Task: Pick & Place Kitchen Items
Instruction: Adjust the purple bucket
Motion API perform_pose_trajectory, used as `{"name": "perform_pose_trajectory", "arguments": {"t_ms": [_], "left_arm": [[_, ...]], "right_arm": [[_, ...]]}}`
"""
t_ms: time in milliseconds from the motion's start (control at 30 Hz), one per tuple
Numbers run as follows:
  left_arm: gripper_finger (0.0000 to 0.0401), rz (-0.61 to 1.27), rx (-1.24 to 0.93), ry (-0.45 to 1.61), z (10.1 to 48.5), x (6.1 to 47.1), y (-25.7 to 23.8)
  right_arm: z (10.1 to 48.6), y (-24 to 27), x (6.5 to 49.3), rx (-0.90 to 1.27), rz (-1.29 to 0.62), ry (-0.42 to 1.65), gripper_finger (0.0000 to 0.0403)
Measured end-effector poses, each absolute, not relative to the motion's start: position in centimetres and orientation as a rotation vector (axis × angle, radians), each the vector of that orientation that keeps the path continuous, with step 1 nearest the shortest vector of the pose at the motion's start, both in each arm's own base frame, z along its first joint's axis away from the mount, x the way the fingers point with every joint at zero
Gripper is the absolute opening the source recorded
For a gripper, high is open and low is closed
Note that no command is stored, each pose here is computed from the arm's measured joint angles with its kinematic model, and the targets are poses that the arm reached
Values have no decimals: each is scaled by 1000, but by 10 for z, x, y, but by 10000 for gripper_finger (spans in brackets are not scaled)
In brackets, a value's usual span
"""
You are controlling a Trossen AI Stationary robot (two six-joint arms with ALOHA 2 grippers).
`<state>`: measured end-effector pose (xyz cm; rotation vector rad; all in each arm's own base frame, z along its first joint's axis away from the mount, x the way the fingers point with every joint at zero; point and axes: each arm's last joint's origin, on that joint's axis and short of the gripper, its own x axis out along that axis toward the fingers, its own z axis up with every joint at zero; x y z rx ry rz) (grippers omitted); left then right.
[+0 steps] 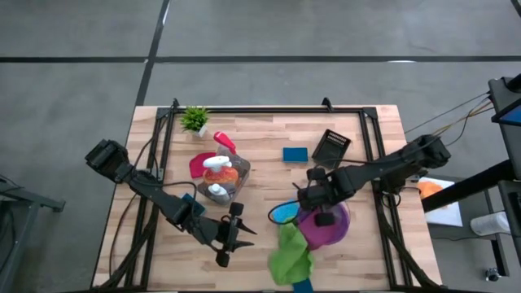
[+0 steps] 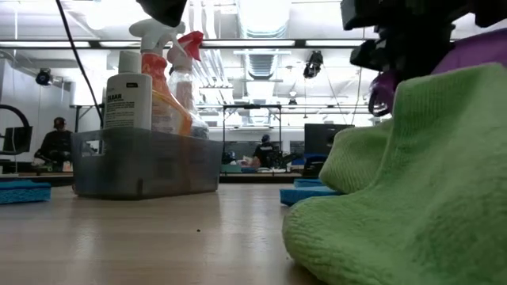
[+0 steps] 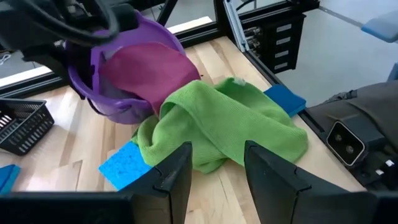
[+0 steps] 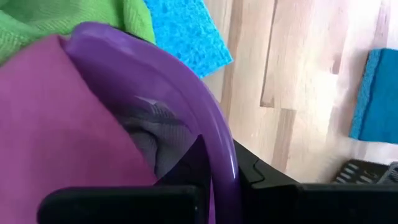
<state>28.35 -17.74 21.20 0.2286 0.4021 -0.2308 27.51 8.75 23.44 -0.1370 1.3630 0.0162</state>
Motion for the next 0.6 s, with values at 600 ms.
{"name": "perform_pose_trajectory", "arguments": {"t_ms": [600], "left_arm": [[147,-232,236,409,211,283,-177]], "right_arm": [[278,69,238,-106,-128,1192,118]]}}
